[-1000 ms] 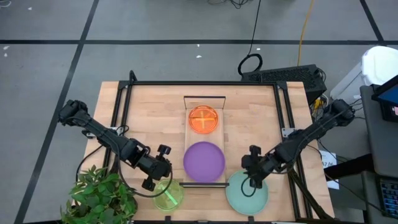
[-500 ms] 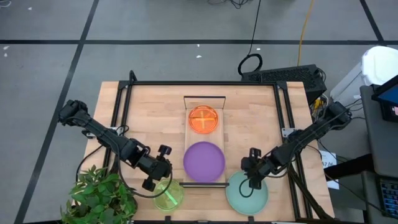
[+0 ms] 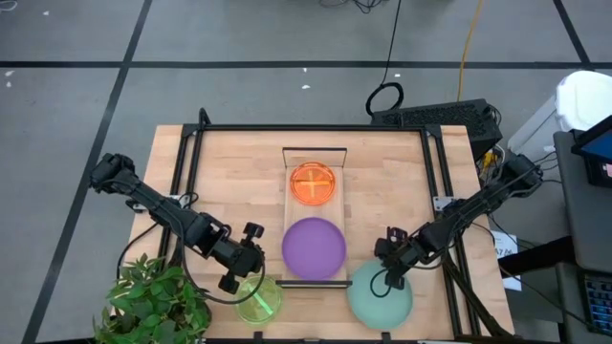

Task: Place and stack plates onto a shelf
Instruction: Stack the large blue plate on top of the large purple plate on the shelf

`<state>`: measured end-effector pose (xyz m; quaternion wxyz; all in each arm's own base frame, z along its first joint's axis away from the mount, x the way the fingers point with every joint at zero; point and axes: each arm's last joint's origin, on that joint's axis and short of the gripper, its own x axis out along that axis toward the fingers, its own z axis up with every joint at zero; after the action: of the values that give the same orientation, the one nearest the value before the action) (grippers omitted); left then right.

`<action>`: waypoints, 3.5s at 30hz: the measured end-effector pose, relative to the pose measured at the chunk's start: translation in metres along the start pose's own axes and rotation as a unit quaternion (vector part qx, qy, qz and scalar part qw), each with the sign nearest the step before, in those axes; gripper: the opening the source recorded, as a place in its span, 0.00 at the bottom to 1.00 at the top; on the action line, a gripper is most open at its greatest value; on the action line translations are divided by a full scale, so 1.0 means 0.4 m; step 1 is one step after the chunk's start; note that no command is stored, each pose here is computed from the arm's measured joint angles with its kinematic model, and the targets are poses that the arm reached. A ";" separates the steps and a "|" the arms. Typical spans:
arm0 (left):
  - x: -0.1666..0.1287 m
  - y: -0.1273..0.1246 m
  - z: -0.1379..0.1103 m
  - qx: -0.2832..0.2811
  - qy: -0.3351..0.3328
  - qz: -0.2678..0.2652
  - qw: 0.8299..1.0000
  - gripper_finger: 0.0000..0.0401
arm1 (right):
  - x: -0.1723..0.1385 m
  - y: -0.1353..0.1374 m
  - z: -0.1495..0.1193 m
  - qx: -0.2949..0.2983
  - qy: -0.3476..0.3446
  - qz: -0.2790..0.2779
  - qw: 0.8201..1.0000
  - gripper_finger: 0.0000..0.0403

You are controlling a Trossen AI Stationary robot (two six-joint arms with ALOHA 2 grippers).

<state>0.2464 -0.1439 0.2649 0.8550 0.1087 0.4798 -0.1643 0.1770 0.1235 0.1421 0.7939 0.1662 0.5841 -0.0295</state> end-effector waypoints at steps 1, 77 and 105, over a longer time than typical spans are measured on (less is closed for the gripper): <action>0.000 0.000 0.000 0.000 0.000 0.000 1.000 0.27 | -0.004 -0.001 -0.001 -0.002 0.001 0.001 1.000 0.02; 0.000 0.001 0.013 0.016 -0.026 0.007 1.000 0.27 | -0.221 -0.116 0.362 0.047 -0.304 0.005 0.951 0.00; 0.000 0.001 0.013 0.009 -0.026 0.007 1.000 0.27 | -0.122 -0.131 0.391 0.096 -0.234 0.039 0.967 0.01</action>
<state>0.2505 -0.1453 0.2675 0.8673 0.1154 0.4551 -0.1652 0.2924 0.0204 0.2168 0.8893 0.2526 0.3699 -0.0922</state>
